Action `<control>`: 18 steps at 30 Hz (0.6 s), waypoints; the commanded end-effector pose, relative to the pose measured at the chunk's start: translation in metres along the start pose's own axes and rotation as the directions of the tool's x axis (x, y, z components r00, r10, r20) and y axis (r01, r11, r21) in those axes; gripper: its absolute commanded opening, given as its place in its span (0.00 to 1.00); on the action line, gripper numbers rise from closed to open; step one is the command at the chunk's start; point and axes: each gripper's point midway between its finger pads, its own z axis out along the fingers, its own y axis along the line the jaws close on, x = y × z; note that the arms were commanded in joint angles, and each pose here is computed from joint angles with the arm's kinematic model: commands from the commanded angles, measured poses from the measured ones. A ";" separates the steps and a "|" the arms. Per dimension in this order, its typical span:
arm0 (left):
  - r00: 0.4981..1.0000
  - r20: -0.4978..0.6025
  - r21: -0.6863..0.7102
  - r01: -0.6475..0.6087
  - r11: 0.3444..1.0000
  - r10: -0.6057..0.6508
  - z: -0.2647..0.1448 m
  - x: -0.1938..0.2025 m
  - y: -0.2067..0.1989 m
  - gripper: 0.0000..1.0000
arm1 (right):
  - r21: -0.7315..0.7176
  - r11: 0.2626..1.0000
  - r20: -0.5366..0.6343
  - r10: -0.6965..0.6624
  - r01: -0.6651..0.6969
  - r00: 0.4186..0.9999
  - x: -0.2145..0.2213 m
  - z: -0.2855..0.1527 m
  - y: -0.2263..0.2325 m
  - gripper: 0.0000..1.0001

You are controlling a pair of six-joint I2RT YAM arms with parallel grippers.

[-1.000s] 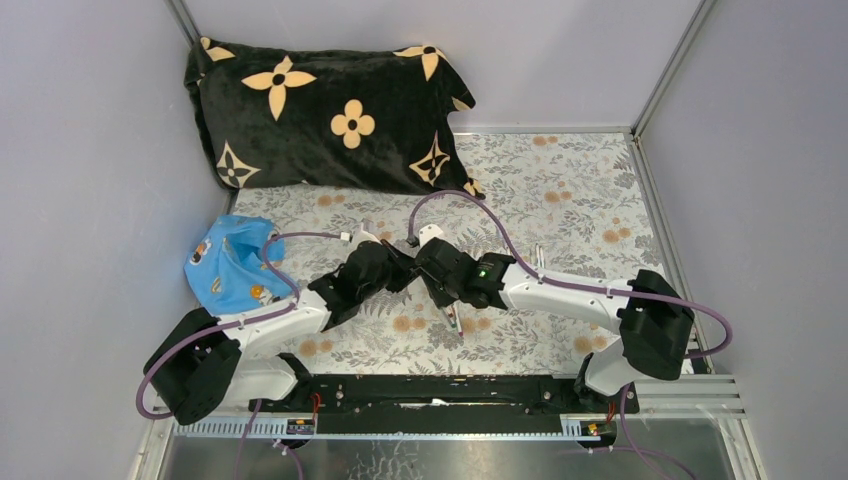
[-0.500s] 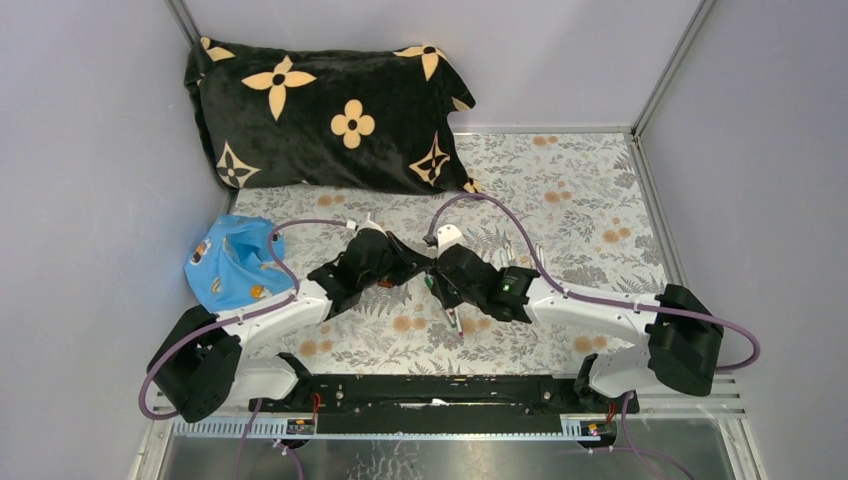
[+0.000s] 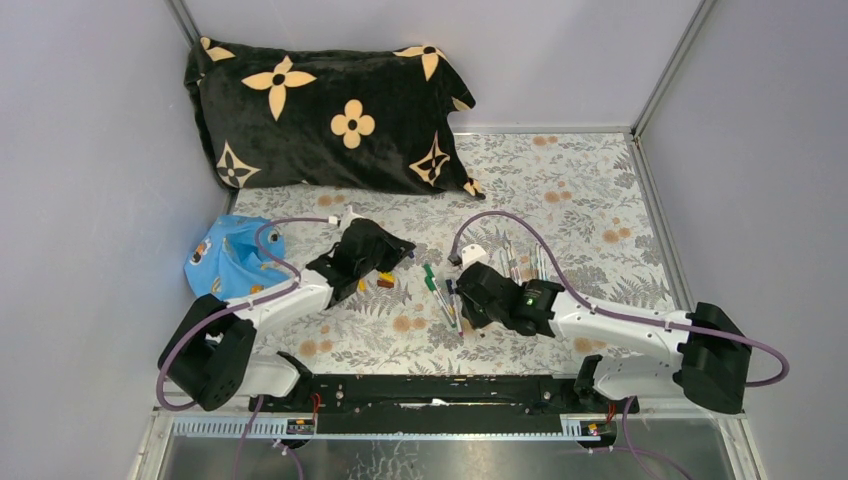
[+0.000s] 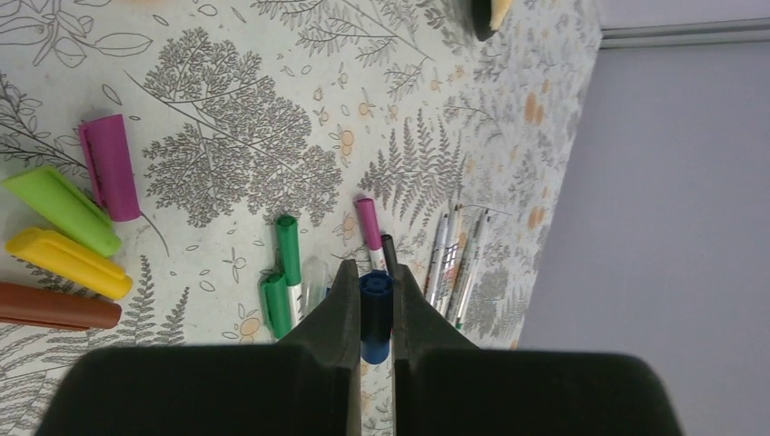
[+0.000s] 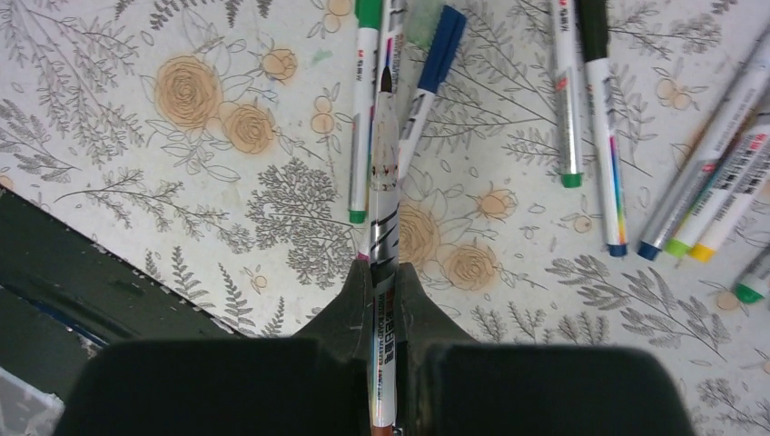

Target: Open the pen caps

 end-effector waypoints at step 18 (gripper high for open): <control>0.985 0.044 -0.444 -0.131 0.886 0.167 -0.010 -0.004 0.132 0.01 | 0.484 0.845 0.070 0.221 -0.227 0.973 -0.038 -0.007 -0.163 0.00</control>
